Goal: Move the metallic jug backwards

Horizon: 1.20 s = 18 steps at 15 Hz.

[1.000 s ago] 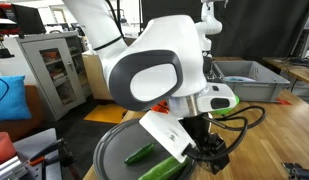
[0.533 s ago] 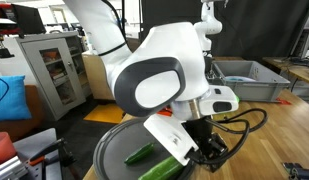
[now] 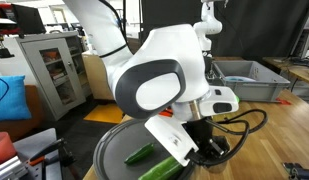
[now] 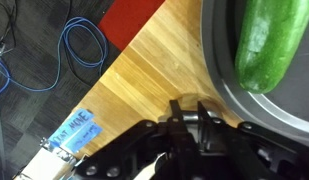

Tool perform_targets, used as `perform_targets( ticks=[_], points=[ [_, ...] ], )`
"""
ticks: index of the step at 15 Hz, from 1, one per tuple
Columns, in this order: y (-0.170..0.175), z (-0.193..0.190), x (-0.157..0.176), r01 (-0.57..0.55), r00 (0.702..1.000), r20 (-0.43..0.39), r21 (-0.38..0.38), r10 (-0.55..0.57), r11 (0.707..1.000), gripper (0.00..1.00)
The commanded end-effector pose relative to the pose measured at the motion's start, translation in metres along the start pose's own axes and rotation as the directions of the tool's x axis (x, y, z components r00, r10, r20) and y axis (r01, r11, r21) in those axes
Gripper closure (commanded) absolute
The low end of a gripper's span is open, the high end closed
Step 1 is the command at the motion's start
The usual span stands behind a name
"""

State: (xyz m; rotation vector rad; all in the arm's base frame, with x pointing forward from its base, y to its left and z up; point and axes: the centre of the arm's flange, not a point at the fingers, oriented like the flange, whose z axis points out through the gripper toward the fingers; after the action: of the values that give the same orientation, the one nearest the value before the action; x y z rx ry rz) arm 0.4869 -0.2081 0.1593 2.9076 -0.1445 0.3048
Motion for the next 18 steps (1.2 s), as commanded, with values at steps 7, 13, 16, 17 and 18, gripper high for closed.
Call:
perform_targets(
  ticks=[7, 13, 16, 17, 18],
  points=[
    [-0.003, -0.027, 0.003, -0.025, 0.997, -0.069, -0.017, 0.023, 1.000, 0.96],
    [-0.010, -0.072, 0.035, -0.031, 0.994, -0.112, -0.100, 0.020, 0.994, 0.96],
    [-0.019, -0.086, 0.055, -0.028, 0.991, -0.134, -0.119, 0.012, 0.992, 0.96],
    [-0.023, -0.089, 0.064, -0.023, 0.991, -0.137, -0.117, 0.007, 0.993, 0.96],
    [-0.027, -0.092, 0.073, -0.018, 0.990, -0.140, -0.118, 0.002, 0.993, 0.96]
  ],
)
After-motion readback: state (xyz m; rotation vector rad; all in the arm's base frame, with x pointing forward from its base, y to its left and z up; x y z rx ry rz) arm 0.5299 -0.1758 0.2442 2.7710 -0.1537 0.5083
